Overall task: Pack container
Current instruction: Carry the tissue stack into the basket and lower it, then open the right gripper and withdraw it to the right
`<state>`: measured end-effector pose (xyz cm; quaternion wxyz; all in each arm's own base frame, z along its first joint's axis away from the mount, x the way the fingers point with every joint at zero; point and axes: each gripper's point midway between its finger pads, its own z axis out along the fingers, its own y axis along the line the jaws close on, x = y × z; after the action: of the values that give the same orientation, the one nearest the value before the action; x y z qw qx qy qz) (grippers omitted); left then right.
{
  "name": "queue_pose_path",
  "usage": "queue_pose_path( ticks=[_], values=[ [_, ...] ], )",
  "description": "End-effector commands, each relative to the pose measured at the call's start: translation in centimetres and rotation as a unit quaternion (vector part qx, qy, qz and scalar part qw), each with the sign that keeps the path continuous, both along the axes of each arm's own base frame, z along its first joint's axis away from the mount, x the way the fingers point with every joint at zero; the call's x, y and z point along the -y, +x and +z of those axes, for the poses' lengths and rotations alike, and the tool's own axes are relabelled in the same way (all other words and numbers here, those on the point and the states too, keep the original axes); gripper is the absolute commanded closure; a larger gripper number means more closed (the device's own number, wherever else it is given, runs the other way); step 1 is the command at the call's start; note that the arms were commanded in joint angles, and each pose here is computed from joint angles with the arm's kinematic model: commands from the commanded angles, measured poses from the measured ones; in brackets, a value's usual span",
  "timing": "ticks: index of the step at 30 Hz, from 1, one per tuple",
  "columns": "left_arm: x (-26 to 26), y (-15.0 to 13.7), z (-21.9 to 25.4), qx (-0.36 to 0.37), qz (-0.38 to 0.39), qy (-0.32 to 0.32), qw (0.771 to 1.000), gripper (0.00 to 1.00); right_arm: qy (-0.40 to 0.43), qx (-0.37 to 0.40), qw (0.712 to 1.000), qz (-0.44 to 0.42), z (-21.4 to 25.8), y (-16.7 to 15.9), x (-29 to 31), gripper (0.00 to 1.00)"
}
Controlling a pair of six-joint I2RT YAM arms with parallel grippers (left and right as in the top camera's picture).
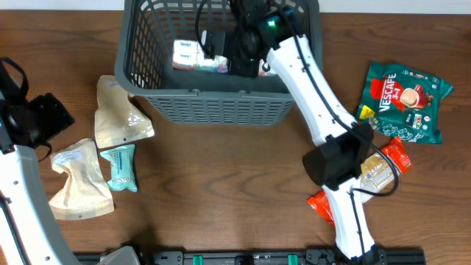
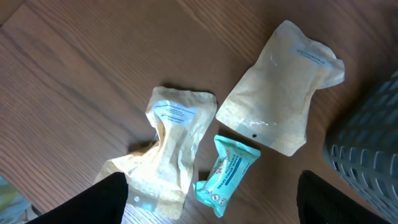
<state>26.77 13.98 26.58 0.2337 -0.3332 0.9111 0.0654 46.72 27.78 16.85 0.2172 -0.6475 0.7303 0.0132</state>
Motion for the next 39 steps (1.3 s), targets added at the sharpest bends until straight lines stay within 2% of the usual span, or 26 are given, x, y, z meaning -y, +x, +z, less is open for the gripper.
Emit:
queue_pose_path(
  ticks=[1, 4, 7, 9, 10, 11, 15, 19, 23, 26, 29, 33, 34, 39],
  values=[
    [-0.1, 0.1, 0.5, 0.005, -0.002, 0.003, 1.0, 0.23, 0.006, -0.012, 1.0, -0.012, -0.8, 0.4, 0.5, 0.98],
    [-0.1, 0.1, 0.5, 0.005, -0.002, 0.003, 1.0, 0.23, 0.005, -0.018, 1.0, -0.016, -0.9, 0.3, 0.7, 0.95],
    [-0.1, 0.1, 0.5, 0.005, -0.002, 0.003, 1.0, 0.23, 0.013, -0.024, 0.999, -0.039, -0.8, 0.3, 0.7, 0.71],
    [-0.1, 0.1, 0.5, 0.005, -0.002, 0.003, 1.0, 0.23, 0.019, -0.03, 0.998, -0.057, -0.8, 0.4, 0.7, 0.41],
    [-0.1, 0.1, 0.5, 0.005, -0.002, 0.003, 1.0, 0.23, 0.022, -0.031, 0.997, -0.064, -0.7, 0.3, 0.6, 0.1],
    [-0.1, 0.1, 0.5, 0.005, -0.002, 0.003, 1.0, 0.23, 0.023, -0.031, 0.997, -0.066, -0.6, 0.3, 0.6, 0.01],
    [-0.1, 0.1, 0.5, 0.005, -0.002, 0.003, 1.0, 0.23, 0.03, -0.022, 0.997, -0.064, 0.5, 0.1, 0.3, 0.01],
    [-0.1, 0.1, 0.5, 0.005, -0.002, 0.003, 1.0, 0.23, 0.057, 0.0, 0.995, -0.087, 3.7, 0.1, 0.4, 0.01],
    [-0.1, 0.1, 0.5, 0.005, -0.002, 0.003, 1.0, 0.23, 0.115, 0.05, 0.984, -0.128, 9.7, 0.2, 0.9, 0.01],
    [-0.1, 0.1, 0.5, 0.005, -0.002, 0.003, 1.0, 0.23, 0.172, 0.101, 0.964, -0.173, 15.7, 0.3, 2.7, 0.01],
    [-0.1, 0.2, 0.5, 0.006, -0.002, 0.003, 1.0, 0.23, 0.223, 0.167, 0.912, -0.301, 22.1, 0.9, 8.1, 0.01],
    [-0.1, 0.2, 0.5, 0.006, -0.002, 0.003, 1.0, 0.23, 0.259, 0.207, 0.8, -0.501, 26.6, -0.2, 19.0, 0.01],
    [-0.1, 0.2, 0.5, 0.006, -0.002, 0.003, 1.0, 0.23, 0.261, 0.205, 0.768, -0.548, 26.9, -0.9, 22.2, 0.01],
    [-0.1, 0.2, 0.5, 0.006, -0.002, 0.003, 1.0, 0.23, 0.234, 0.153, 0.652, -0.705, 24.6, -5.6, 35.4, 0.01]
  ],
)
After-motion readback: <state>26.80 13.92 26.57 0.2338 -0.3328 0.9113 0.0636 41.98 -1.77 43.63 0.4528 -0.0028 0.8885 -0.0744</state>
